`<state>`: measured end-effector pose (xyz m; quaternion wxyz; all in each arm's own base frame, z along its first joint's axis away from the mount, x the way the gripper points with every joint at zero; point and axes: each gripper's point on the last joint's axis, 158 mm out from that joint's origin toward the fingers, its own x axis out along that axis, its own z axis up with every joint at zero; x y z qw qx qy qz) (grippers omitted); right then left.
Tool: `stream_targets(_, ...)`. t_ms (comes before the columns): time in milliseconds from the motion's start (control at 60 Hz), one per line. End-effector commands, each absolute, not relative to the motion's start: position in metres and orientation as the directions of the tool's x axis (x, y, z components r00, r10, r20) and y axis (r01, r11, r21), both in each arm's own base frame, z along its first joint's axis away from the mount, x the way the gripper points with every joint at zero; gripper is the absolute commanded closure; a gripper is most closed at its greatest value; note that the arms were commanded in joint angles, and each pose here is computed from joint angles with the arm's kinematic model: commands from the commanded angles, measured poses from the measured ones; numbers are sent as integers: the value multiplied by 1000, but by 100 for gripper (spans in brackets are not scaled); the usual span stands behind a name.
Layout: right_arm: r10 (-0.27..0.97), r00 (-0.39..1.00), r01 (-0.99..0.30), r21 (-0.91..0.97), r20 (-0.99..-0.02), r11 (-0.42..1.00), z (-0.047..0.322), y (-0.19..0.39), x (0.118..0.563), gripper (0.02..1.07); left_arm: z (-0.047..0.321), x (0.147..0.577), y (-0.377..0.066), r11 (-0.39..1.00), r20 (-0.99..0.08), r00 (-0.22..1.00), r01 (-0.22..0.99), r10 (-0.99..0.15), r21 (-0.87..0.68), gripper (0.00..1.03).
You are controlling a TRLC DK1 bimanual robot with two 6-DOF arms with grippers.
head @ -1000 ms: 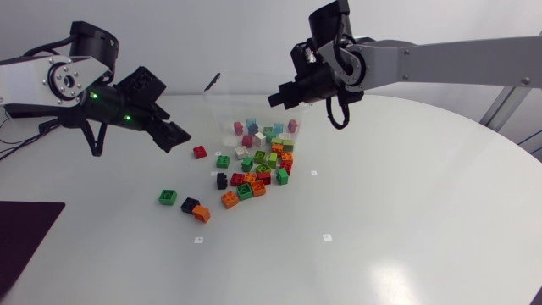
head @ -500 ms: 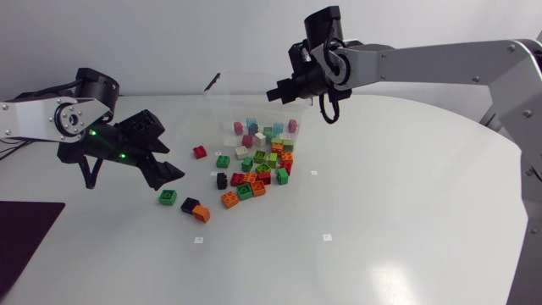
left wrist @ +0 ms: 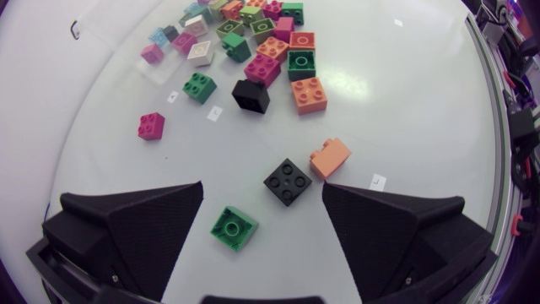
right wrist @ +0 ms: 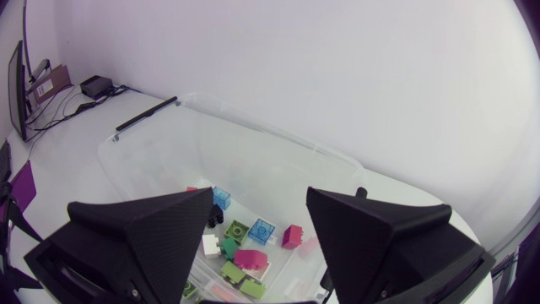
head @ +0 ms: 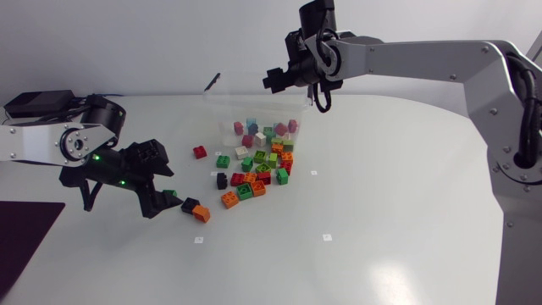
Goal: Place the duplo bricks in the container
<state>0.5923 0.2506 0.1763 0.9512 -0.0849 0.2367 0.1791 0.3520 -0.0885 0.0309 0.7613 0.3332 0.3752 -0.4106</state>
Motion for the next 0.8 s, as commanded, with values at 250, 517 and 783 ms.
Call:
stream_targets(250, 353, 807, -445, -94, -473, 891, 205, 246, 528, 14, 12, 351, -103, 214, -867, 291, 952, -404, 220, 5)
stream_targets(517, 379, 781, -484, -98, -497, 869, 195, 238, 471, 14, -4, 355, -103, 45, -894, 210, 977, -396, 210, 5)
stream_targets(783, 403, 724, -533, -82, -560, 842, 162, 233, 418, 14, -23, 359, -100, -52, -917, 160, 980, -366, 192, 6)
